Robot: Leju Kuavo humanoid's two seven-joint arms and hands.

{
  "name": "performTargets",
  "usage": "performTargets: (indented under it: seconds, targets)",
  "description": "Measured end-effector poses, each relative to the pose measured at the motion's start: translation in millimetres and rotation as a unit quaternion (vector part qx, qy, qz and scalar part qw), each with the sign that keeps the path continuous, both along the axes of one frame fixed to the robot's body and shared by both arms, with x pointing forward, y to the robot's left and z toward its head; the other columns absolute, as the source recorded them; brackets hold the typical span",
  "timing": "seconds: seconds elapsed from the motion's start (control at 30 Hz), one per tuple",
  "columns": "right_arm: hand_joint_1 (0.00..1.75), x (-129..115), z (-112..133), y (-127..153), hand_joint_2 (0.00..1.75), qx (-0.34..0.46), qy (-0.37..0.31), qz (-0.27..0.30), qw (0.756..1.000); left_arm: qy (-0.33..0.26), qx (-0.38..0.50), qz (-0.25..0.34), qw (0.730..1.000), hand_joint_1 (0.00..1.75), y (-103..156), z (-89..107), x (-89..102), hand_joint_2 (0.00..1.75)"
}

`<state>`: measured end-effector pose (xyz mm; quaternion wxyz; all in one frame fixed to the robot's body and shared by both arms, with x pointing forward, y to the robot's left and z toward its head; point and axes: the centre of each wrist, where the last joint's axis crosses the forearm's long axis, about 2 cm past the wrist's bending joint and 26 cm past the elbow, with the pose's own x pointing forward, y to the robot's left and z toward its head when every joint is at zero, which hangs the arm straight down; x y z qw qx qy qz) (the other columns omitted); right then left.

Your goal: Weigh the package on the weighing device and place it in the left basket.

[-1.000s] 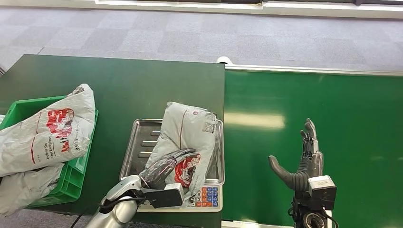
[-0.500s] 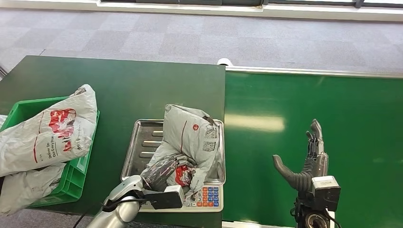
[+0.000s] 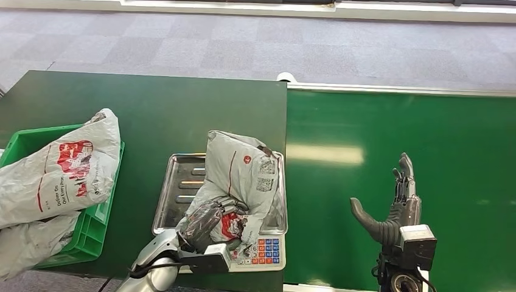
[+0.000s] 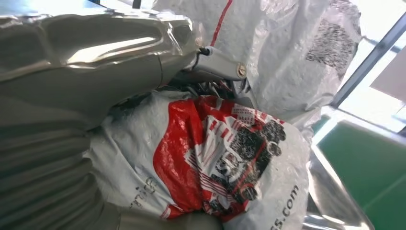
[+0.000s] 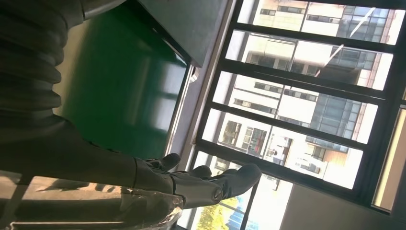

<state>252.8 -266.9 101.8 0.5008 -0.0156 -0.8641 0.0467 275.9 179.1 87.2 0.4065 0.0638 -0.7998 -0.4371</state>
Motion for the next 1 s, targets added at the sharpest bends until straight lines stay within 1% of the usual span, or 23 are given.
performTargets:
  seconds: [0.07,0.13,0.3,0.47,0.6,0.73,0.87,0.93,1.0]
  targets:
    - [0.0,0.0,0.0,0.5,1.75,0.001,0.0,0.0,1.0,-0.034,-0.038,0.018,0.999,1.75,2.4,3.5,-1.8,1.75]
    - [0.0,0.0,0.1,1.4,1.75,0.002,0.001,0.001,1.0,-0.078,-0.084,0.045,0.992,1.75,7.4,12.4,-0.6,1.75]
    - [0.0,-0.7,-0.4,2.3,1.75,0.004,0.003,0.001,1.0,-0.181,-0.176,0.128,0.959,1.75,28.1,43.0,3.1,1.75]
    - [0.0,-1.9,-1.4,2.8,1.75,0.006,0.004,0.001,1.0,-0.226,-0.223,0.173,0.932,1.75,41.0,60.1,0.5,1.75]
    - [0.0,-1.8,-1.7,3.7,1.75,0.007,0.004,0.002,1.0,-0.26,-0.306,0.228,0.887,1.75,53.9,78.3,-5.2,1.75]
    - [0.0,-2.1,-3.0,4.7,1.75,0.012,0.002,0.001,1.0,-0.295,-0.361,0.227,0.855,1.75,61.8,106.9,-15.8,1.75]
    - [0.0,-3.9,-5.4,7.3,1.75,0.016,0.002,0.001,1.0,-0.357,-0.38,0.236,0.82,1.75,74.3,138.1,-25.3,1.75]
    - [0.0,-5.1,-6.4,8.4,1.75,0.017,0.003,0.0,1.0,-0.383,-0.384,0.25,0.802,1.75,83.3,149.1,-29.5,1.75]
    - [0.0,-6.4,-7.3,9.1,1.75,0.018,0.005,0.0,1.0,-0.397,-0.391,0.259,0.789,1.75,89.8,156.1,-33.3,1.75]
